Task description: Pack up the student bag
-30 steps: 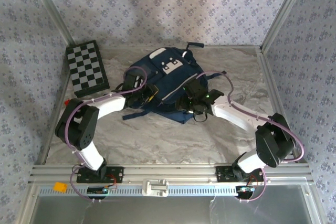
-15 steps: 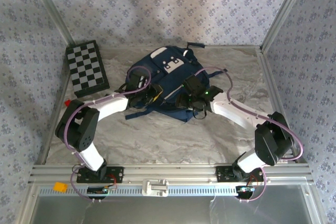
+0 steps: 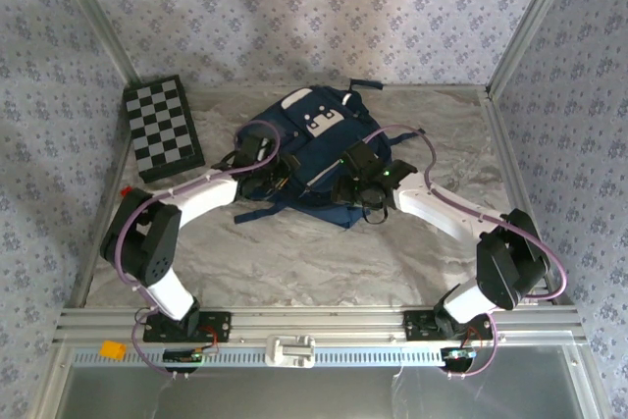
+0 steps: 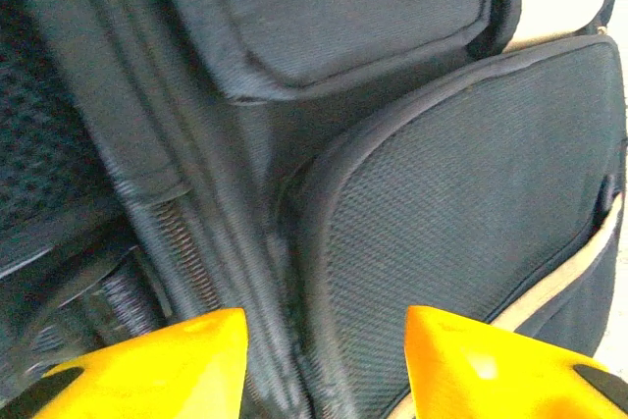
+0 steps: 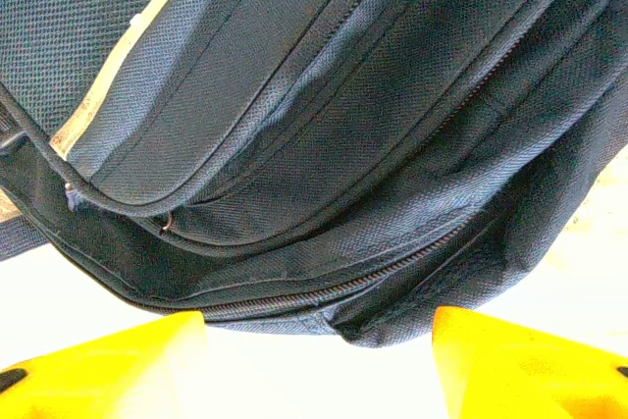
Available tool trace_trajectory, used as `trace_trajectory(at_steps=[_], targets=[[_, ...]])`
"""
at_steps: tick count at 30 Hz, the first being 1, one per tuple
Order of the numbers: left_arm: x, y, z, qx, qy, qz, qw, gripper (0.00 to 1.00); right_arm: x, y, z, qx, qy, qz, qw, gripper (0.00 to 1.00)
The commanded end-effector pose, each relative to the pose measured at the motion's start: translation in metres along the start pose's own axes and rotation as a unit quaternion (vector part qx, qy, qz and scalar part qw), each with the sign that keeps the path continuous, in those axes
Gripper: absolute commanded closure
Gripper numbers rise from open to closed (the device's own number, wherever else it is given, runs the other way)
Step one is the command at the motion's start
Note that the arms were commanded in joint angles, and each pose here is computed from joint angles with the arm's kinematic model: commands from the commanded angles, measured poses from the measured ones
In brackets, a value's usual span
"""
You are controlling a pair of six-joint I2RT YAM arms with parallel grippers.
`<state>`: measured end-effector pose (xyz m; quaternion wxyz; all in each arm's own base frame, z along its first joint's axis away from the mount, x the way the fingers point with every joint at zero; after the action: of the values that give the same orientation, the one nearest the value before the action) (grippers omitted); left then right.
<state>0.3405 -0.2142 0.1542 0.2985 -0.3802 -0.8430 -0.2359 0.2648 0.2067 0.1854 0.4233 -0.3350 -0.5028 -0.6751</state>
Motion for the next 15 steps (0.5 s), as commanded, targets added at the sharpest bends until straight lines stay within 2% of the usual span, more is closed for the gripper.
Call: trace_trajectory(at_steps=[1,10,15], targets=[[-0.013,0.001,-0.012,0.002,-0.021,0.007,1.000,0.57,0.002,0.005,0.003,0.005,-0.003,-0.008,1.000,0.38],[-0.030,-0.006,-0.011,0.019,-0.011,0.015,1.000,0.65,-0.003,0.002,0.003,0.003,-0.008,-0.003,1.000,0.39],[-0.033,-0.004,-0.025,0.037,-0.026,0.017,0.999,0.95,-0.003,-0.001,0.018,-0.007,-0.010,-0.012,1.000,0.38]])
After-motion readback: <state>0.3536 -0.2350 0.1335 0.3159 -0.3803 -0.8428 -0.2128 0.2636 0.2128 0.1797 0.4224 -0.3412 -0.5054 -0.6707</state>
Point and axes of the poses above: each hand's point on the last joint's axis, 136 mm out from that joint toward the fingers, its own x axis back along the fingers, its own z axis along the line the jaws close on, y = z × x, the point moved 7 cm from there along x, back along the fingers
